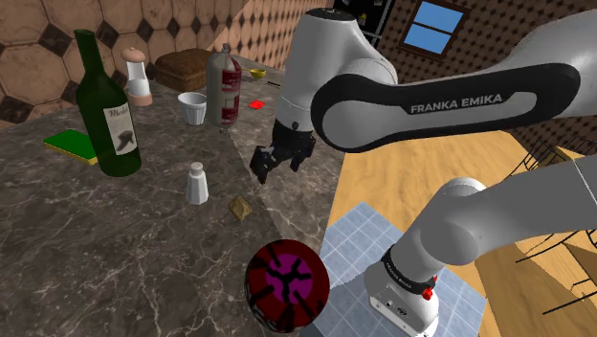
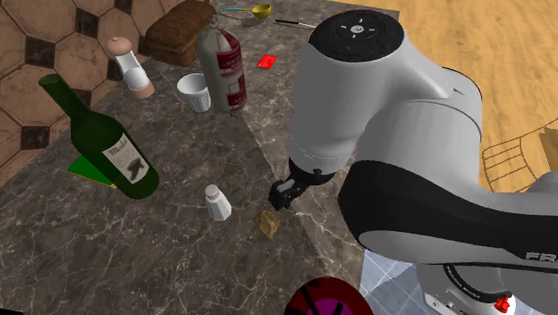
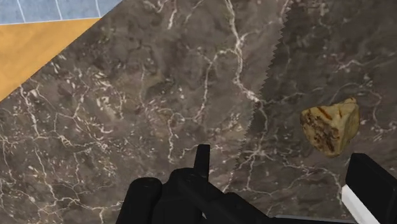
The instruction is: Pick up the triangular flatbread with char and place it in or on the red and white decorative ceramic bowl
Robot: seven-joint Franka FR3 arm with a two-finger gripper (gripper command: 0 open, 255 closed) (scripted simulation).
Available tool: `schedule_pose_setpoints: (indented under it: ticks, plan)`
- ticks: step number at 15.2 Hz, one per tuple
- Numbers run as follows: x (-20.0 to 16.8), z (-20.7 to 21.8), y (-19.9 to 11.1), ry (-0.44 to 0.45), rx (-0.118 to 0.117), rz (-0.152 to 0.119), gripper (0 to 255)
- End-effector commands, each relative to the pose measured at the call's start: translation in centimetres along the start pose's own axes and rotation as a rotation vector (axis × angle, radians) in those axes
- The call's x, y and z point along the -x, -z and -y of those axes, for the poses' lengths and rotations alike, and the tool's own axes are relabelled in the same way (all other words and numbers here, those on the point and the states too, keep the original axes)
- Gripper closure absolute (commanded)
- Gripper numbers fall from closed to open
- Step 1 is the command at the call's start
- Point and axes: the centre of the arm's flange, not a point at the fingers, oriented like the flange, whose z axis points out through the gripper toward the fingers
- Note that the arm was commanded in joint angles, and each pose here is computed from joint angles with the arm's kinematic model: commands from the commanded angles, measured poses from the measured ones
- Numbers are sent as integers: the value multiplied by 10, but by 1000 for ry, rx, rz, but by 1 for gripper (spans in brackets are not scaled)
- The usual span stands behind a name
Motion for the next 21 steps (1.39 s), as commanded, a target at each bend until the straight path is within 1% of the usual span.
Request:
schedule_pose_setpoints:
  ticks: [1,7,15,21]
  plan:
    - [5,21,-19,3,5,-17,0]
    - [11,83,-72,15,27,-61,0]
    - [9,82,-112,15,27,-61,0]
    - [9,82,-112,15,27,-61,0]
